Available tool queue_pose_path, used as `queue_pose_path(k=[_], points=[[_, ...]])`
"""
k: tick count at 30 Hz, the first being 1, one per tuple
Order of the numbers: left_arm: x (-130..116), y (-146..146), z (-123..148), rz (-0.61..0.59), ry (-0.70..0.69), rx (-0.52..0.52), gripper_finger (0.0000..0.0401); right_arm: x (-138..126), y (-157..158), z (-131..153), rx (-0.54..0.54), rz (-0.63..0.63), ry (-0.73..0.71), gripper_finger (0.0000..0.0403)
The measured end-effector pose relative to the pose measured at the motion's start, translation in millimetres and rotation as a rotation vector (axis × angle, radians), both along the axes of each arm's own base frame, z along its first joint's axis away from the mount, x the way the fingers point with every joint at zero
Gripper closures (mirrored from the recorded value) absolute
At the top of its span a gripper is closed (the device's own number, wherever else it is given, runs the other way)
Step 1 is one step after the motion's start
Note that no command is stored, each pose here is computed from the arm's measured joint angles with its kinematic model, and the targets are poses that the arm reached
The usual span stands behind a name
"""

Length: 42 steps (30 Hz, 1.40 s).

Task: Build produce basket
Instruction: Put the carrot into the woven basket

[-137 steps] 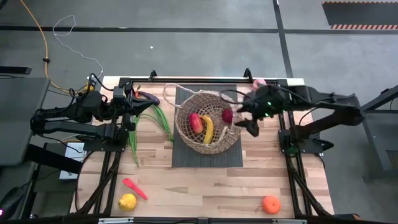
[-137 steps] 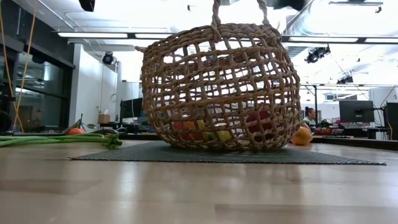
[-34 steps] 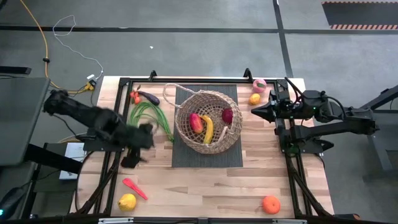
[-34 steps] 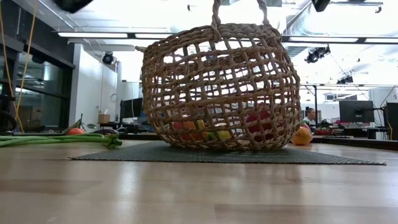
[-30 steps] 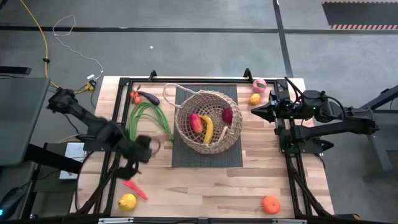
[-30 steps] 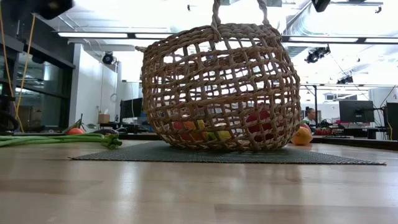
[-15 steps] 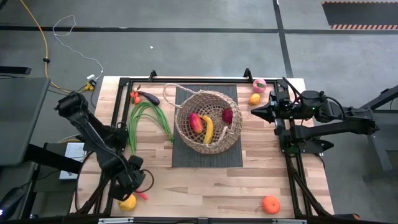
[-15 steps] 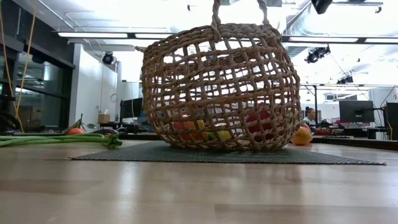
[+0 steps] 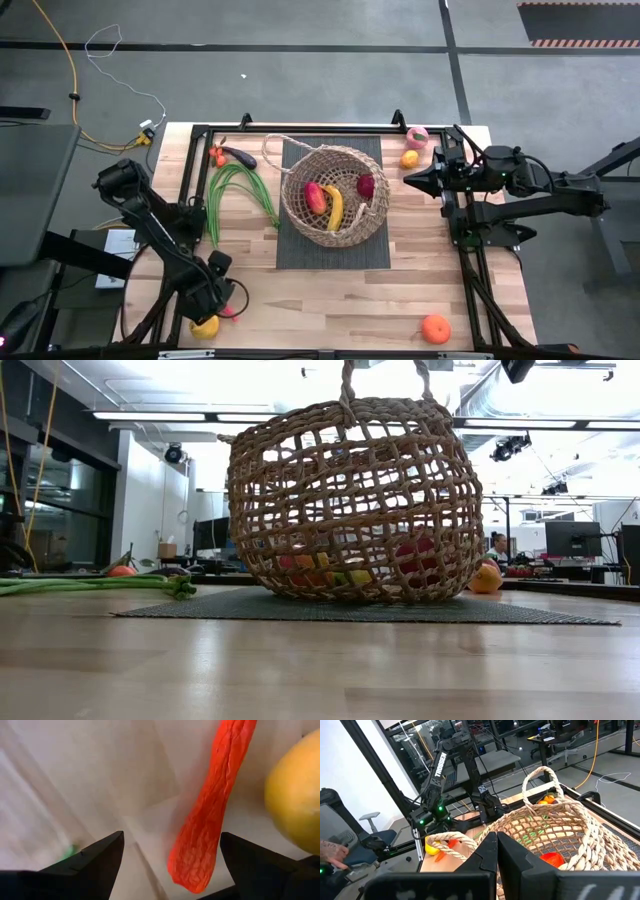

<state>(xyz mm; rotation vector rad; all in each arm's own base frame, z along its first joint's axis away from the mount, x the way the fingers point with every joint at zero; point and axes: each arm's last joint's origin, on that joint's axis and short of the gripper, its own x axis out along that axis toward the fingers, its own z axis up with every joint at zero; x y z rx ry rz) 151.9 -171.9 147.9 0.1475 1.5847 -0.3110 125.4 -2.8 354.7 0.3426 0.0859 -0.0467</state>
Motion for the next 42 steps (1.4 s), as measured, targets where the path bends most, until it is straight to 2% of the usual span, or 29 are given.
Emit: queue_pose_path(k=[13, 19, 33, 37, 42], points=[[0.2, -2.1, -11.1, -0.086, 0.029, 0.039, 0.0090, -0.1, -0.2, -0.1, -0.001, -0.007, 0.001, 0.0403], [0.2, -1.4, -11.3, -0.126, 0.019, 0.053, 0.0136, -0.1, -0.4, -0.4, -0.004, -0.011, 0.004, 0.0403], [0.4, -1.4, -11.4, -0.146, 0.015, 0.054, 0.0287, -0.1, -0.4, -0.4, -0.004, -0.012, 0.004, 0.0403], [0.3, -1.3, -10.7, -0.146, 0.014, 0.051, 0.0308, -0.1, -0.4, -0.4, -0.004, -0.011, 0.004, 0.0403], [4.1, 3.9, 3.6, -0.149, 0.031, 0.007, 0.0301, -0.1, -0.3, -0.4, -0.004, -0.011, 0.004, 0.0403]])
